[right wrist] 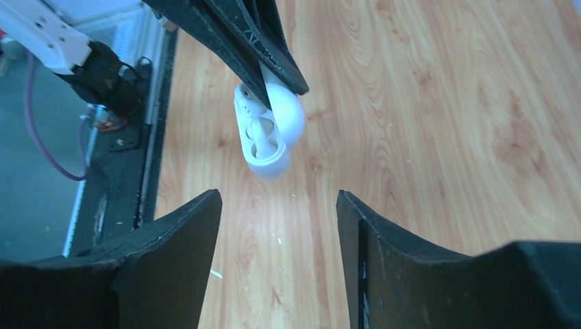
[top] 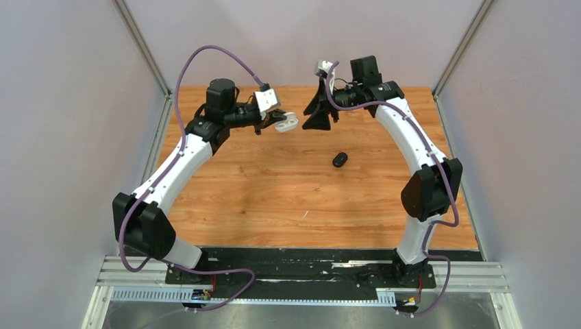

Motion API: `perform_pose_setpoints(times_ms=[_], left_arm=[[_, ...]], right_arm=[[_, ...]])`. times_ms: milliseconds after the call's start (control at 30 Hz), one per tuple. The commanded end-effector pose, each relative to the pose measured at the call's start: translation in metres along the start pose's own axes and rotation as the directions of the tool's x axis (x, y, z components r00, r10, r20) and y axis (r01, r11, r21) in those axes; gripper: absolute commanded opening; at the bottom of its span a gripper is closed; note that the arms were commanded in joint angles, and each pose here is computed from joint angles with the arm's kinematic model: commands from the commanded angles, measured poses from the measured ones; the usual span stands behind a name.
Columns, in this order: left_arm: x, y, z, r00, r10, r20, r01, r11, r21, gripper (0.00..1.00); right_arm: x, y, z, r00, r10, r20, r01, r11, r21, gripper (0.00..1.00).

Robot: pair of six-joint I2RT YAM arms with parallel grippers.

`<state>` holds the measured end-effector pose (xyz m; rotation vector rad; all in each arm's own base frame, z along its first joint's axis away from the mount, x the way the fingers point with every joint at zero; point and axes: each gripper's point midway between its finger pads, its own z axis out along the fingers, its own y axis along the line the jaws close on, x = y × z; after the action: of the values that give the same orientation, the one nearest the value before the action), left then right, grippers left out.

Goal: Insert the wireless bluetooth earbuds into the charging case
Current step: Insert the right earbud into the right side groove of the charging case, then pass from the left arm to the right

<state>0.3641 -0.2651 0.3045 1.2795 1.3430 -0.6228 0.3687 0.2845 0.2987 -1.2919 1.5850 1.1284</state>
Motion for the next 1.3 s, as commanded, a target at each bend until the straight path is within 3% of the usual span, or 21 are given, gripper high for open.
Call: perform_pose_setpoints(times_ms=[0,267,400,667,867,967,1067,1100,1167,1267], left_arm=[[-0.044,0.012,-0.008,0.988,0.082,0.127,-0.073,0.994,-0.076,0.0],[-0.056,0.017,-0.003,0.983,0.049,0.178,-0.038,0.997,-0.065,0.0],[-0.055,0.019,0.0,0.984,0.044,0.172,-0.034,0.997,-0.063,0.0],[-0.044,0.023,0.005,0.991,0.012,0.137,-0.003,0.998,-0.067,0.0],[-0.046,0.029,0.007,0.99,0.003,0.14,0.009,0.996,-0.087,0.0],[-0.048,0.03,0.006,0.989,0.002,0.145,0.011,0.996,-0.087,0.0],[-0.049,0.029,0.006,0.989,-0.009,0.146,0.021,0.996,-0.084,0.0],[-0.05,0.029,0.005,0.989,-0.011,0.146,0.024,0.996,-0.084,0.0],[-0.053,0.031,0.003,0.989,-0.022,0.143,0.035,0.995,-0.094,0.04],[-0.063,0.037,-0.002,0.989,-0.01,0.148,0.029,0.992,-0.124,0.26]], right_arm=[[-0.026,0.012,0.012,0.993,0.064,0.1,-0.046,0.984,-0.169,0.63],[-0.032,0.006,0.025,0.978,0.174,0.113,-0.141,0.957,-0.255,0.59],[-0.031,0.006,0.026,0.972,0.207,0.11,-0.172,0.948,-0.268,0.49],[-0.033,0.011,0.025,0.966,0.233,0.11,-0.189,0.932,-0.31,0.45],[-0.029,0.008,0.027,0.955,0.28,0.097,-0.236,0.917,-0.322,0.28],[-0.028,0.006,0.027,0.949,0.302,0.092,-0.26,0.913,-0.315,0.27],[-0.028,0.005,0.027,0.948,0.306,0.093,-0.265,0.913,-0.309,0.09],[-0.028,0.005,0.027,0.947,0.309,0.092,-0.268,0.913,-0.309,0.07],[-0.026,0.005,0.028,0.945,0.314,0.09,-0.273,0.91,-0.312,0.05],[-0.025,0.004,0.029,0.945,0.315,0.089,-0.272,0.907,-0.321,0.0]])
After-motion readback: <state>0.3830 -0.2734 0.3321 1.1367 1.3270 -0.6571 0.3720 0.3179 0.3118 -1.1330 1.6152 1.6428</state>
